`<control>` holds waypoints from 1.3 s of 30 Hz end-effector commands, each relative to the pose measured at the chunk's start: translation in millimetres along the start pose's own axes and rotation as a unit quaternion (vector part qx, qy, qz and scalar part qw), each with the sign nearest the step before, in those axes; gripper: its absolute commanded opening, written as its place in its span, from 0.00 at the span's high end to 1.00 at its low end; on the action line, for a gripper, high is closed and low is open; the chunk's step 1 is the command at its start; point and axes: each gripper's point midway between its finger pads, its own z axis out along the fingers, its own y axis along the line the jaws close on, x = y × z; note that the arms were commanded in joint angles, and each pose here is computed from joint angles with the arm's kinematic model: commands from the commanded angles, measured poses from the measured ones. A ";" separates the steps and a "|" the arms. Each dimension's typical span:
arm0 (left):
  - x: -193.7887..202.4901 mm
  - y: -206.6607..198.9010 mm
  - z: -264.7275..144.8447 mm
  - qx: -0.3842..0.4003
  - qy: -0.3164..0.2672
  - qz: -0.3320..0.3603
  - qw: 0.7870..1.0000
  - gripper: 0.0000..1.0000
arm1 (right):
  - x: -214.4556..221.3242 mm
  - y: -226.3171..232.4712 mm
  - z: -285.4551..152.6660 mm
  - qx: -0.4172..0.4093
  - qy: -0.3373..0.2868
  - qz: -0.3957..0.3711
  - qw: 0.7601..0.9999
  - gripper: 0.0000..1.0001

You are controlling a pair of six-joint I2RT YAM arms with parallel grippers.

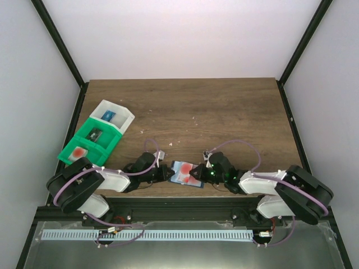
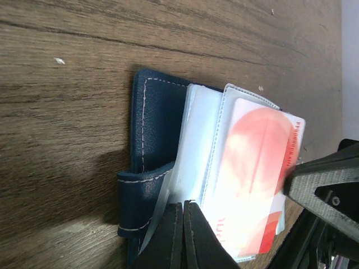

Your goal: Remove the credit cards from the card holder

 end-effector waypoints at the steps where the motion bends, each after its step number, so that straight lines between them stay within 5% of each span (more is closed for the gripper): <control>1: 8.3 28.1 -2.5 -0.053 0.002 -0.013 0.998 1.00 | -5.8 -5.1 -11.6 0.017 -0.030 -0.010 0.999 1.00; 13: -0.8 14.2 -8.5 -0.039 -0.013 -0.017 0.999 0.99 | -14.0 0.1 -41.6 0.018 -0.072 -0.007 0.997 0.99; 17: -10.0 -1.2 -12.8 -0.027 -0.022 -0.021 0.999 0.70 | -17.7 12.0 -49.9 -0.006 -0.084 0.001 0.996 1.00; 28: -32.8 -97.8 -64.0 0.142 -0.053 -0.043 0.987 0.23 | -42.9 69.6 -86.4 -0.146 -0.157 0.033 0.976 1.00; 34: -36.1 -132.4 -96.1 0.262 -0.075 -0.064 0.960 0.23 | -67.8 107.8 -116.4 -0.228 -0.210 0.070 0.948 1.00; 39: -47.3 -154.5 -114.6 0.305 -0.101 -0.054 0.946 0.23 | -72.6 126.9 -120.4 -0.283 -0.197 0.116 0.932 1.00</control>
